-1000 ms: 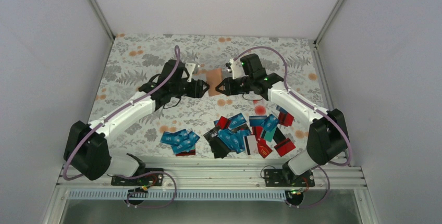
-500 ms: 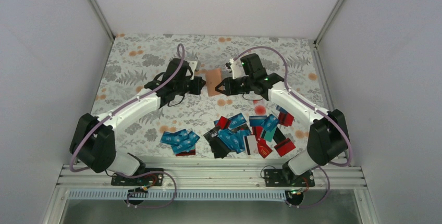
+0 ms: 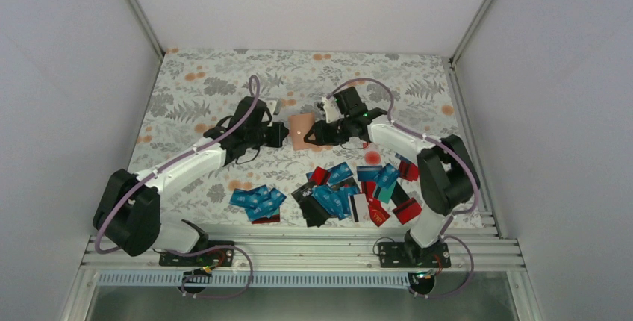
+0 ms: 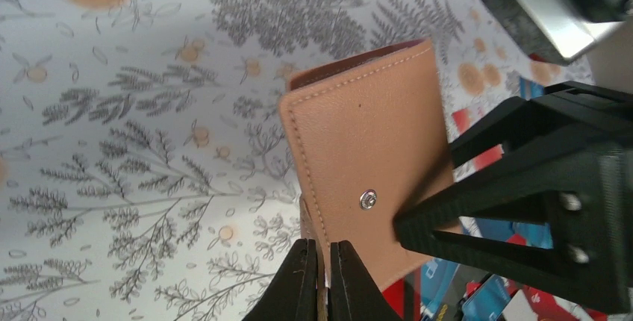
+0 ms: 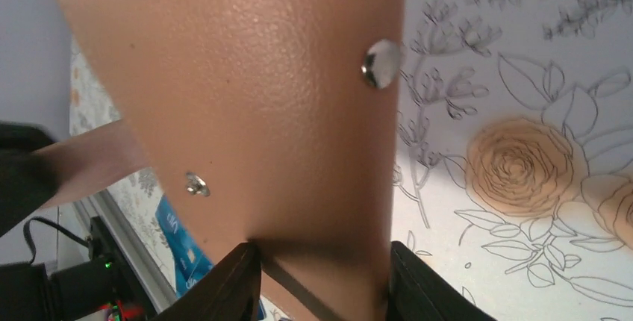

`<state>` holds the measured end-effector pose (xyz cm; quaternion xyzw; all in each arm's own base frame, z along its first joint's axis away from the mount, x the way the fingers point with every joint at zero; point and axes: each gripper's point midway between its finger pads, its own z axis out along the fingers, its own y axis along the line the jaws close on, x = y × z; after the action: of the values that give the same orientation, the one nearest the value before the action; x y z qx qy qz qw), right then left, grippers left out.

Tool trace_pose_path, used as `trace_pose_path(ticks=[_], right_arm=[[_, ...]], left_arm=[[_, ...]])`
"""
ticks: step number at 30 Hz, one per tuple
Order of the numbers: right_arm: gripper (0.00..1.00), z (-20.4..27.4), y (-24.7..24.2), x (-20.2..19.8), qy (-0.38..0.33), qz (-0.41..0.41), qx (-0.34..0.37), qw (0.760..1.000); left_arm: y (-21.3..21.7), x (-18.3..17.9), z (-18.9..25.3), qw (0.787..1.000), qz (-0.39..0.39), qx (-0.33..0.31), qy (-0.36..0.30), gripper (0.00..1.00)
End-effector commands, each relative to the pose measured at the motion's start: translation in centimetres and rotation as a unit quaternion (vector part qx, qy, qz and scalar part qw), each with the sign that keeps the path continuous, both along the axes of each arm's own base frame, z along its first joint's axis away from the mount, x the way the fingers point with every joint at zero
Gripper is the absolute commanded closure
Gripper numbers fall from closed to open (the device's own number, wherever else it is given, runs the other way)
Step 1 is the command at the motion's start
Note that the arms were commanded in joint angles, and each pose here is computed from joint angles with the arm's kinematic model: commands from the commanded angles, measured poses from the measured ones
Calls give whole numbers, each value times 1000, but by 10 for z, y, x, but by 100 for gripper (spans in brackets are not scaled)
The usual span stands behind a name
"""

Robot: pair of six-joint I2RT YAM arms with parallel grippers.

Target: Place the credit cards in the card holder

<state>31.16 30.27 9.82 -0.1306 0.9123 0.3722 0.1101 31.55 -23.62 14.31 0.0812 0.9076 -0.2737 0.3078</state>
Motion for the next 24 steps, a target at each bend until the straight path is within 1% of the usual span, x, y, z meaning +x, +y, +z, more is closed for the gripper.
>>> trace_pose_path(ticks=[1, 4, 7, 9, 11, 16, 19, 24], right_arm=[[53, -25, 2, -2, 15, 0, -13, 1000], [48, -40, -4, -2, 24, -3, -40, 999], [41, -46, -10, 0, 16, -5, -62, 998], [38, -44, -12, -1, 9, -1, -65, 998], [35, -38, -9, -4, 1, 11, -52, 999], [33, -17, 0, -7, -15, 30, -15, 999], [33, -9, 0, -2, -31, 26, -15, 999], [34, -7, 0, 2, -34, 21, -18, 999]], left_arm=[[-3, 0, -10, 1000, 3, -8, 3, 98], [-3, -2, -17, 1000, 3, -7, 11, 98], [-3, -3, -15, 1000, 4, -7, 11, 98], [-4, -5, -11, 1000, 2, -8, 9, 98], [-4, -6, -8, 1000, 2, -9, 8, 98], [-6, -6, -11, 1000, -2, -1, 9, 98], [-7, -5, -12, 1000, -5, 5, 6, 98], [-5, -7, -16, 1000, -9, 13, 4, 98]])
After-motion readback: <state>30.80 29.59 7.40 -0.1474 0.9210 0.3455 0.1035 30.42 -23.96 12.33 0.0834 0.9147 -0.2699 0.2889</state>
